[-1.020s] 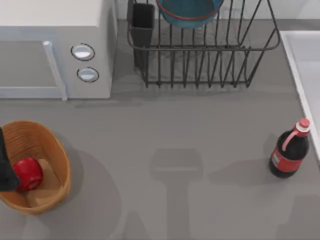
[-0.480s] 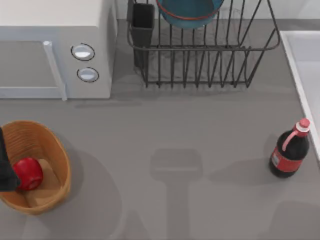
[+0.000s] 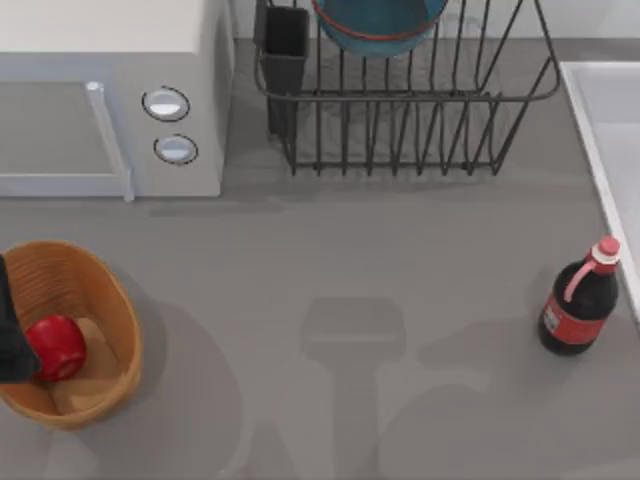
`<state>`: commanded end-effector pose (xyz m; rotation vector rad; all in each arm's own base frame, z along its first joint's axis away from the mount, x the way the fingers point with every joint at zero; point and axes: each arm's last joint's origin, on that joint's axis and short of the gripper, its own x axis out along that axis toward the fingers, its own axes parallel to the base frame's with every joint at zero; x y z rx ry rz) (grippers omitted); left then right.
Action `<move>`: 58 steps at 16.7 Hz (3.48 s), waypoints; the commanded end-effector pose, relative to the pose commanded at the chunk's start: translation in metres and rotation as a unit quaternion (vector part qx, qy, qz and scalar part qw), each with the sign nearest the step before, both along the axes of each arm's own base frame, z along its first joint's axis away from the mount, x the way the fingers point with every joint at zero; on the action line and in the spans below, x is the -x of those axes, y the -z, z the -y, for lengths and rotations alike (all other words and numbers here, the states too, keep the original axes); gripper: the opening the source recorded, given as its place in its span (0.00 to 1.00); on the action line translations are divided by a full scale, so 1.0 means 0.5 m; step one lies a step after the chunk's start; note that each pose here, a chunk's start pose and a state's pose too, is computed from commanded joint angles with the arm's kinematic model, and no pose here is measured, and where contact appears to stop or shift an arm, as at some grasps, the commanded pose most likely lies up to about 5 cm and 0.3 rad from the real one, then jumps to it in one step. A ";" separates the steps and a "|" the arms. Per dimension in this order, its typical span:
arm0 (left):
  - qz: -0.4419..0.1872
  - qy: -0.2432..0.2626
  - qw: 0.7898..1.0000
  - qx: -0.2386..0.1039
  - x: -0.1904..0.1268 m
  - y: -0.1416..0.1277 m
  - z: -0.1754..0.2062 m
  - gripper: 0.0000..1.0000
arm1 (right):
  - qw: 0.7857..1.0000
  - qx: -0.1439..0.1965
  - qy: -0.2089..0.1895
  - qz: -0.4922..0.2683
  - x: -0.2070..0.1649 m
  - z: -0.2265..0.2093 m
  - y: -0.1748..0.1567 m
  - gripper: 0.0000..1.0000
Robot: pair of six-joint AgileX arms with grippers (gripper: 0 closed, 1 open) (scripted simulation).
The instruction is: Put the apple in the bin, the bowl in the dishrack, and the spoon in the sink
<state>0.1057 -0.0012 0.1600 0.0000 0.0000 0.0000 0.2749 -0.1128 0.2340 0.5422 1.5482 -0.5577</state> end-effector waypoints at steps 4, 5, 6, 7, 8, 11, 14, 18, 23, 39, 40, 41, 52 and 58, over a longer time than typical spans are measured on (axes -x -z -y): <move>0.000 0.000 1.000 0.000 0.000 0.000 0.000 1.00 | 1.000 0.003 0.001 0.003 -0.153 0.016 -0.031 0.00; 0.000 0.000 1.000 0.000 0.000 0.000 0.000 1.00 | 1.000 0.005 0.001 0.007 -0.192 0.017 -0.035 0.00; 0.000 0.000 1.000 0.000 0.000 0.000 0.000 1.00 | 1.000 0.007 0.001 0.011 -0.229 0.015 -0.037 0.00; 0.000 0.000 1.000 0.000 0.000 0.000 0.000 1.00 | 1.000 0.008 0.001 0.016 -0.264 0.012 -0.036 0.00; 0.000 0.000 1.000 0.000 0.000 0.000 0.000 1.00 | 1.000 0.010 0.001 0.021 -0.296 0.007 -0.034 0.00; 0.000 0.000 1.000 0.000 0.000 0.000 0.000 1.00 | 0.999 0.012 0.000 0.035 -0.373 -0.017 -0.014 0.00; 0.000 0.000 1.000 0.000 0.000 0.000 0.000 1.00 | 0.999 0.013 -0.001 0.041 -0.419 -0.046 0.018 0.00; 0.000 0.000 1.000 0.000 0.000 0.000 0.000 1.00 | 0.999 0.011 -0.003 0.038 -0.445 -0.074 0.058 0.00; 0.000 0.000 1.000 0.000 0.000 0.000 0.000 1.00 | 0.999 0.011 -0.003 0.037 -0.448 -0.078 0.063 0.00; 0.000 0.000 1.000 0.000 0.000 0.000 0.000 1.00 | 0.999 0.011 -0.003 0.036 -0.452 -0.079 0.151 0.00; 0.000 0.000 1.000 0.000 0.000 0.000 0.000 1.00 | 0.999 0.011 -0.003 0.036 -0.452 -0.079 0.151 0.00; 0.000 0.000 1.000 0.000 0.000 0.000 0.000 1.00 | 0.999 0.011 -0.003 0.036 -0.452 -0.079 0.151 0.00; 0.000 0.000 1.000 0.000 0.000 0.000 0.000 1.00 | 0.999 0.011 -0.003 0.036 -0.452 -0.079 0.151 0.83; 0.000 0.000 1.000 0.000 0.000 0.000 0.000 1.00 | 0.999 0.011 -0.003 0.036 -0.452 -0.079 0.151 1.00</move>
